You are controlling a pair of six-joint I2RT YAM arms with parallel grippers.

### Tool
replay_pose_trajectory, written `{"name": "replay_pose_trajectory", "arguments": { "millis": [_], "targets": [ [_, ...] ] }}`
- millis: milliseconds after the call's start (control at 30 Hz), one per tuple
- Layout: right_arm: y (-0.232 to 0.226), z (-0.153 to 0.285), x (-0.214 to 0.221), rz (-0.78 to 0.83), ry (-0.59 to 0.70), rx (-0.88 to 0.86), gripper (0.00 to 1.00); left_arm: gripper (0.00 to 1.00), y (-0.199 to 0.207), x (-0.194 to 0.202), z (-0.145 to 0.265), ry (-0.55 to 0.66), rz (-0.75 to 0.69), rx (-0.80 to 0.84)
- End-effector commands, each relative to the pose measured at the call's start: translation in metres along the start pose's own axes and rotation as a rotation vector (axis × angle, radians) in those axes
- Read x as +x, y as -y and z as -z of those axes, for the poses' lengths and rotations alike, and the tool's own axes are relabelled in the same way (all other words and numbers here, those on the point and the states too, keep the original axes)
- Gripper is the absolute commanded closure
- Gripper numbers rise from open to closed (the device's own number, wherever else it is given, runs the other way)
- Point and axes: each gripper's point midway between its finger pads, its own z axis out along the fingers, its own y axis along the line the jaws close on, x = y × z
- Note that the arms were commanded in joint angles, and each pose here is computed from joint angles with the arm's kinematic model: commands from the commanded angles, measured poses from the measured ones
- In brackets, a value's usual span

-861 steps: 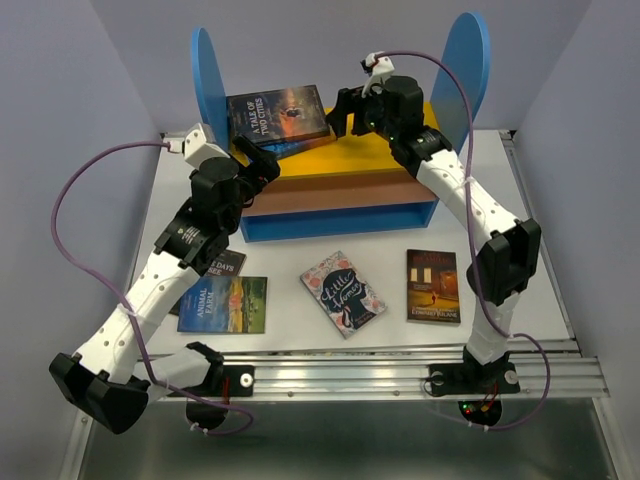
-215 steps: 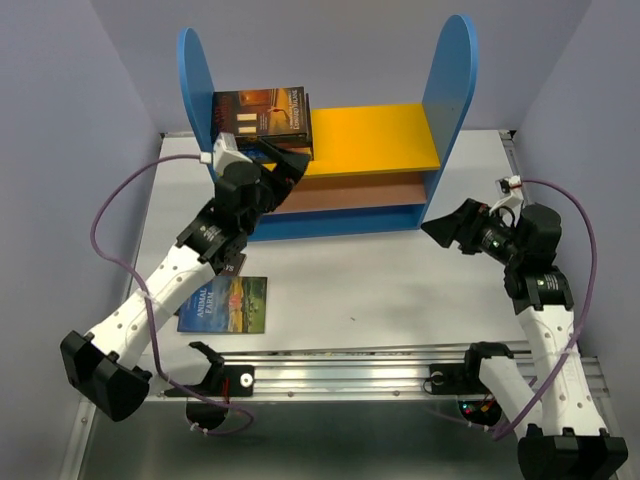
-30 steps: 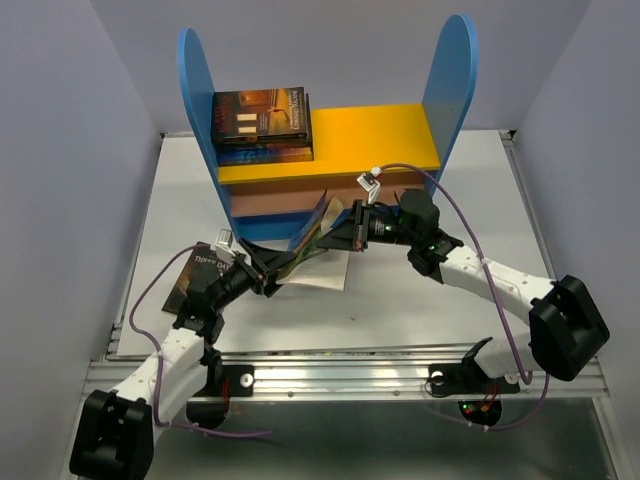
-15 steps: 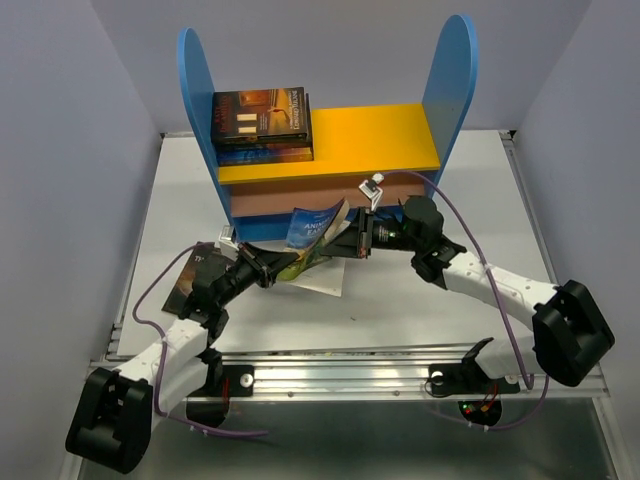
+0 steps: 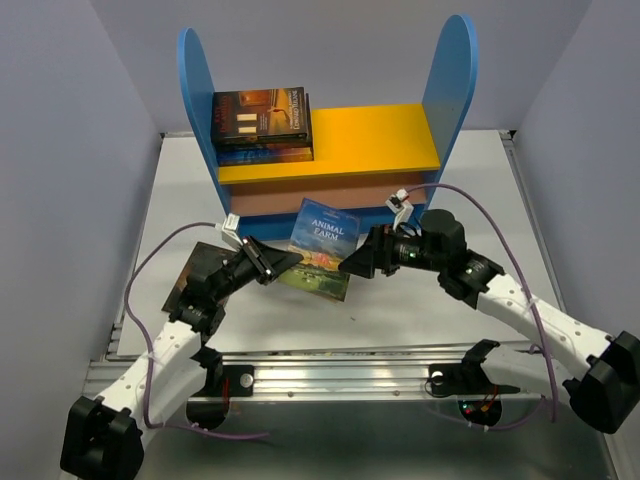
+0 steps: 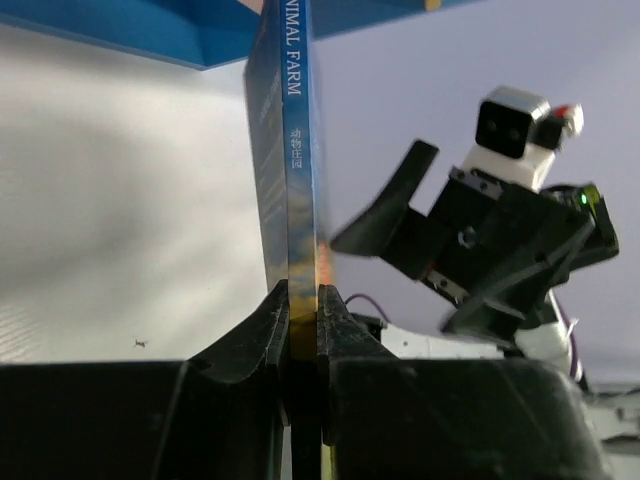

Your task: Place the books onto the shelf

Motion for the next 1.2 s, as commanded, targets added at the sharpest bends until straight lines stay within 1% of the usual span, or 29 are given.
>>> {"name": "replay_pose_trajectory", "arguments": {
  "millis": [0, 33, 67, 200, 267, 300, 333, 367, 400, 433, 500, 533, 600, 633, 667, 700, 733, 800, 833, 900, 933, 967, 1000, 1033, 1067, 1133, 1167],
  "targets": [
    [0.043, 0.028, -0.030, 0.108, 0.161, 0.314, 0.00, 1.00, 0.049, 0.005, 0.009, -0.049, -0.249, 0.115],
    [0.040, 0.039, -0.039, 0.124, 0.209, 0.337, 0.00, 1.00, 0.056, 0.002, 0.010, -0.040, -0.266, 0.117],
    [0.051, 0.050, -0.048, 0.125, 0.264, 0.426, 0.00, 1.00, 0.062, 0.001, 0.012, -0.028, -0.305, 0.125],
    [0.064, 0.089, -0.071, 0.133, 0.428, 0.591, 0.00, 1.00, 0.088, -0.013, 0.017, 0.041, -0.388, 0.140],
    [0.069, 0.100, -0.073, 0.133, 0.452, 0.640, 0.00, 1.00, 0.108, -0.021, 0.018, 0.080, -0.429, 0.169],
    [0.069, 0.106, -0.078, 0.136, 0.474, 0.666, 0.00, 1.00, 0.126, -0.027, 0.020, 0.103, -0.452, 0.197],
    [0.070, 0.107, -0.078, 0.138, 0.473, 0.679, 0.00, 1.00, 0.124, -0.027, 0.018, 0.105, -0.455, 0.191],
    [0.072, 0.108, -0.077, 0.141, 0.465, 0.692, 0.00, 1.00, 0.142, -0.033, 0.018, 0.122, -0.477, 0.218],
    [0.072, 0.108, -0.078, 0.141, 0.466, 0.694, 0.00, 1.00, 0.152, -0.038, 0.018, 0.143, -0.491, 0.231],
    [0.073, 0.107, -0.077, 0.143, 0.460, 0.696, 0.00, 1.00, 0.174, -0.044, 0.021, 0.170, -0.511, 0.267],
    [0.073, 0.105, -0.078, 0.137, 0.455, 0.693, 0.00, 1.00, 0.189, -0.052, 0.015, 0.190, -0.531, 0.276],
    [0.073, 0.104, -0.077, 0.137, 0.452, 0.691, 0.00, 1.00, 0.214, -0.057, 0.019, 0.215, -0.562, 0.325],
    [0.073, 0.104, -0.078, 0.140, 0.450, 0.693, 0.00, 1.00, 0.230, -0.064, 0.011, 0.227, -0.576, 0.339],
    [0.072, 0.103, -0.078, 0.140, 0.448, 0.688, 0.00, 1.00, 0.253, -0.069, 0.014, 0.265, -0.594, 0.376],
    [0.071, 0.103, -0.078, 0.143, 0.448, 0.685, 0.00, 1.00, 0.255, -0.076, 0.005, 0.279, -0.590, 0.360],
    [0.069, 0.104, -0.079, 0.145, 0.450, 0.681, 0.00, 1.00, 0.261, -0.083, 0.002, 0.305, -0.582, 0.353],
    [0.068, 0.104, -0.079, 0.144, 0.453, 0.676, 0.00, 1.00, 0.270, -0.100, -0.004, 0.372, -0.557, 0.335],
    [0.067, 0.105, -0.080, 0.145, 0.455, 0.671, 0.00, 1.00, 0.276, -0.121, -0.010, 0.460, -0.516, 0.295],
    [0.067, 0.104, -0.079, 0.143, 0.453, 0.670, 0.00, 1.00, 0.283, -0.141, -0.007, 0.558, -0.474, 0.267],
    [0.064, 0.104, -0.080, 0.145, 0.451, 0.661, 0.00, 1.00, 0.278, -0.160, -0.019, 0.646, -0.384, 0.212],
    [0.064, 0.104, -0.080, 0.143, 0.451, 0.660, 0.00, 1.00, 0.277, -0.184, -0.011, 0.786, -0.320, 0.158],
    [0.063, 0.104, -0.080, 0.141, 0.455, 0.656, 0.00, 1.00, 0.267, -0.193, -0.019, 0.836, -0.275, 0.115],
    [0.061, 0.103, -0.081, 0.141, 0.454, 0.649, 0.00, 1.00, 0.267, -0.195, -0.021, 0.868, -0.211, 0.112],
    [0.059, 0.104, -0.082, 0.141, 0.457, 0.644, 0.00, 1.00, 0.267, -0.210, -0.013, 0.967, -0.153, 0.087],
    [0.058, 0.103, -0.082, 0.139, 0.455, 0.638, 0.00, 1.00, 0.259, -0.215, -0.024, 0.987, -0.099, 0.070],
    [0.056, 0.102, -0.081, 0.140, 0.447, 0.625, 0.00, 1.00, 0.256, -0.219, -0.032, 1.020, -0.050, 0.054],
    [0.055, 0.101, -0.081, 0.138, 0.445, 0.619, 0.00, 1.00, 0.260, -0.227, -0.028, 1.080, -0.008, 0.047]
  ]
}}
